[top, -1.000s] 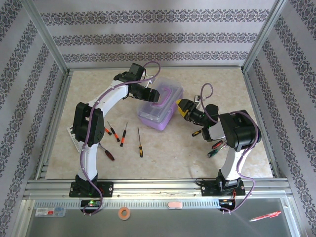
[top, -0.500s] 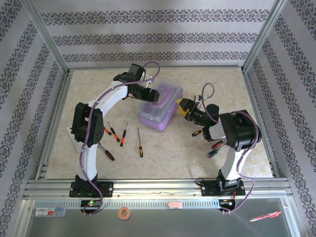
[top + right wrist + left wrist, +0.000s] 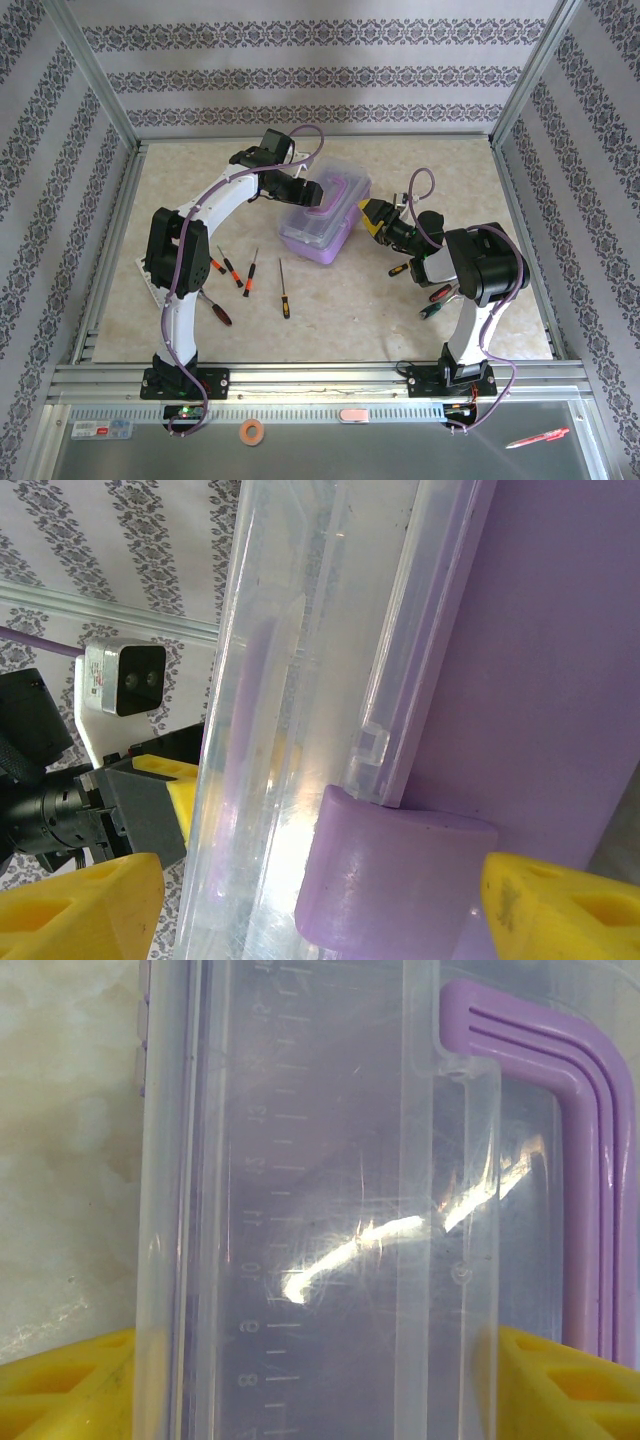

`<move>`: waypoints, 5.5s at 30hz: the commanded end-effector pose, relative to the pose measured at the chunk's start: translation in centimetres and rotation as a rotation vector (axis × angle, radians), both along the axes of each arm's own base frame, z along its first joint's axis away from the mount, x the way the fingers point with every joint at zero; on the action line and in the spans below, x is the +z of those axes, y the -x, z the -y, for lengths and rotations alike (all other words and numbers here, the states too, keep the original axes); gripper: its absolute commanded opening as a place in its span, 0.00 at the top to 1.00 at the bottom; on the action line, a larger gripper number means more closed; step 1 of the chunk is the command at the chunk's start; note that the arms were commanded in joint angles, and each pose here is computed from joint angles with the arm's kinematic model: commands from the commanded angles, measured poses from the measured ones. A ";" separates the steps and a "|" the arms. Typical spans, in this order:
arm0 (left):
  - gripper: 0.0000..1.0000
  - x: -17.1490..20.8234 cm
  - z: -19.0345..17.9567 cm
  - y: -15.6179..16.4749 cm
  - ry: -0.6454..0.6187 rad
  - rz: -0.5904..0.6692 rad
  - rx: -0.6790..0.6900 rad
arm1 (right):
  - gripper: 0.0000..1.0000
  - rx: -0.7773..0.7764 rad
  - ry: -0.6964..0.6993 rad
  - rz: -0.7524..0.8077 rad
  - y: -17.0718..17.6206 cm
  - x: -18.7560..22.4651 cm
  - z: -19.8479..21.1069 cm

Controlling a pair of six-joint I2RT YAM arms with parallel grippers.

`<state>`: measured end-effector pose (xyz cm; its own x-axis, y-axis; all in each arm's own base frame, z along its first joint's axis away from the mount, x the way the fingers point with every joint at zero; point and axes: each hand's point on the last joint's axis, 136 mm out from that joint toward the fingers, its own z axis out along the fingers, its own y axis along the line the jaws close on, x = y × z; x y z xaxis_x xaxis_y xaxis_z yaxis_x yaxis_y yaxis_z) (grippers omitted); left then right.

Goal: Pack the tool kit

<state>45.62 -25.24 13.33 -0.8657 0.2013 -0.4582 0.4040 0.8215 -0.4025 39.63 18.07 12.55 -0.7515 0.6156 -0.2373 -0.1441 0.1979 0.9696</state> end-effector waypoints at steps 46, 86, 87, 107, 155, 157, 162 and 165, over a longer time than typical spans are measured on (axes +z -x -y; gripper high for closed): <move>0.39 -8.0 -2.4 3.0 -0.156 -0.185 0.052 | 0.18 0.171 -0.093 0.075 -0.8 4.1 -5.6; 0.50 -7.4 -2.3 3.7 -0.250 -0.245 0.191 | 0.37 -0.016 0.310 -0.044 -0.4 3.4 2.5; 0.51 -6.8 -1.9 3.5 -0.223 -0.239 0.198 | 0.37 -0.024 0.356 -0.046 -0.3 3.5 2.6; 0.56 -1.1 2.1 2.4 0.143 -0.170 0.290 | 0.31 -0.260 0.607 -0.026 0.3 4.4 3.9; 0.02 3.8 -9.1 0.4 0.554 -0.056 0.507 | 0.41 0.216 0.238 0.020 -3.3 9.9 -8.2; 0.05 2.2 -10.5 0.3 0.497 -0.071 0.570 | 0.41 0.230 0.236 0.023 -3.4 10.0 -8.7; 0.13 -2.3 -13.8 0.7 0.282 -0.181 0.699 | 0.41 0.242 0.261 0.037 -3.2 10.7 -9.5; 0.12 -3.6 -13.8 0.8 0.246 -0.220 0.689 | 0.41 0.246 0.279 0.048 -3.1 11.1 -10.1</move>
